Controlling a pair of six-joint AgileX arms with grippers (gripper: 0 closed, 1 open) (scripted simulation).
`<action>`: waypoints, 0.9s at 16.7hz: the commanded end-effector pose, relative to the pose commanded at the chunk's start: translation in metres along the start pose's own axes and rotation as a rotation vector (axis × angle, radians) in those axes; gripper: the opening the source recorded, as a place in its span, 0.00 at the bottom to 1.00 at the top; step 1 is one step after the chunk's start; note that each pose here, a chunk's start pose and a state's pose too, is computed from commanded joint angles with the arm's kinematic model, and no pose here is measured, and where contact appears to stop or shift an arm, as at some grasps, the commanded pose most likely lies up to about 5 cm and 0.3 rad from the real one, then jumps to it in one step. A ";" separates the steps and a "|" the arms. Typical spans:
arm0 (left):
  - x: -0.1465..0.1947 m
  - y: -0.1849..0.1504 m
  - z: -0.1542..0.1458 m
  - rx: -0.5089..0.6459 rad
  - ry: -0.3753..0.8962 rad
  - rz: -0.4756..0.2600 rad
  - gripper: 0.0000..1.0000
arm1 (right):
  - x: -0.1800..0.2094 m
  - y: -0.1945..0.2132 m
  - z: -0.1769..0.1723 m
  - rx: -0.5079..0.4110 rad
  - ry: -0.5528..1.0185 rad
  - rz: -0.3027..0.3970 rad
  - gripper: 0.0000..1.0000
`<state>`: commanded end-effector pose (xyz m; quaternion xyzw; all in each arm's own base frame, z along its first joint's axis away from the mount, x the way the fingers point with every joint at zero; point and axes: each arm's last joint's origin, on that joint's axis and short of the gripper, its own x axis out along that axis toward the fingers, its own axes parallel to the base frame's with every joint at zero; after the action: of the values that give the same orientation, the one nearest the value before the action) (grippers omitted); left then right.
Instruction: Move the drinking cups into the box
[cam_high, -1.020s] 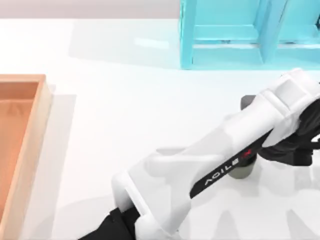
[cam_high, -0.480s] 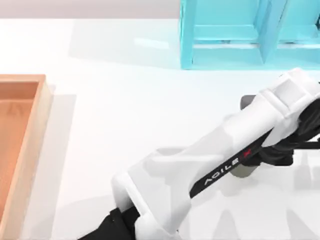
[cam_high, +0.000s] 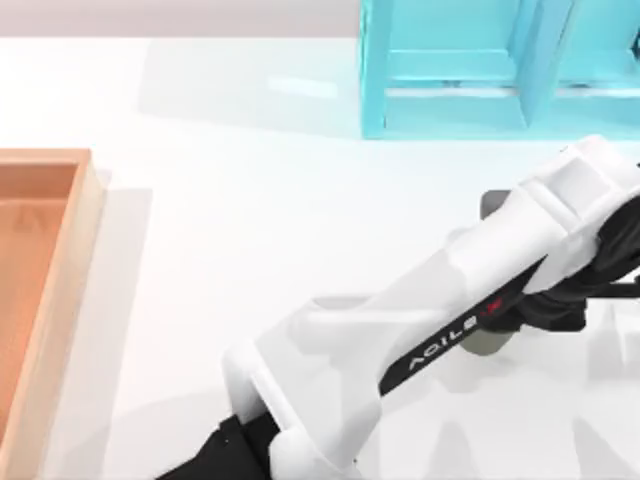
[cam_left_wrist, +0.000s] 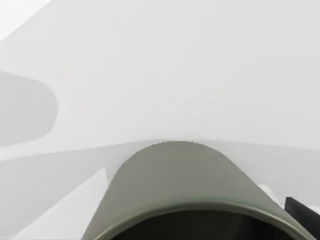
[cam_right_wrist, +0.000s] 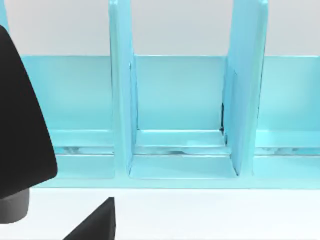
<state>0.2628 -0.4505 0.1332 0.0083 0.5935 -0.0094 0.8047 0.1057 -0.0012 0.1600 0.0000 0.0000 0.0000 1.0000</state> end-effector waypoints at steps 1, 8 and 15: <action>0.000 0.000 0.000 0.000 0.000 -0.001 0.00 | 0.000 0.000 0.000 0.000 0.000 0.000 1.00; -0.052 -0.006 0.020 0.027 -0.045 -0.086 0.00 | 0.000 0.000 0.000 0.000 0.000 0.000 1.00; -0.071 0.033 0.028 0.071 0.017 0.005 0.00 | 0.000 0.000 0.000 0.000 0.000 0.000 1.00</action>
<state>0.2695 -0.4180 0.2098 0.0385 0.5997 -0.0286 0.7988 0.1057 -0.0012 0.1600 0.0000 0.0000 0.0000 1.0000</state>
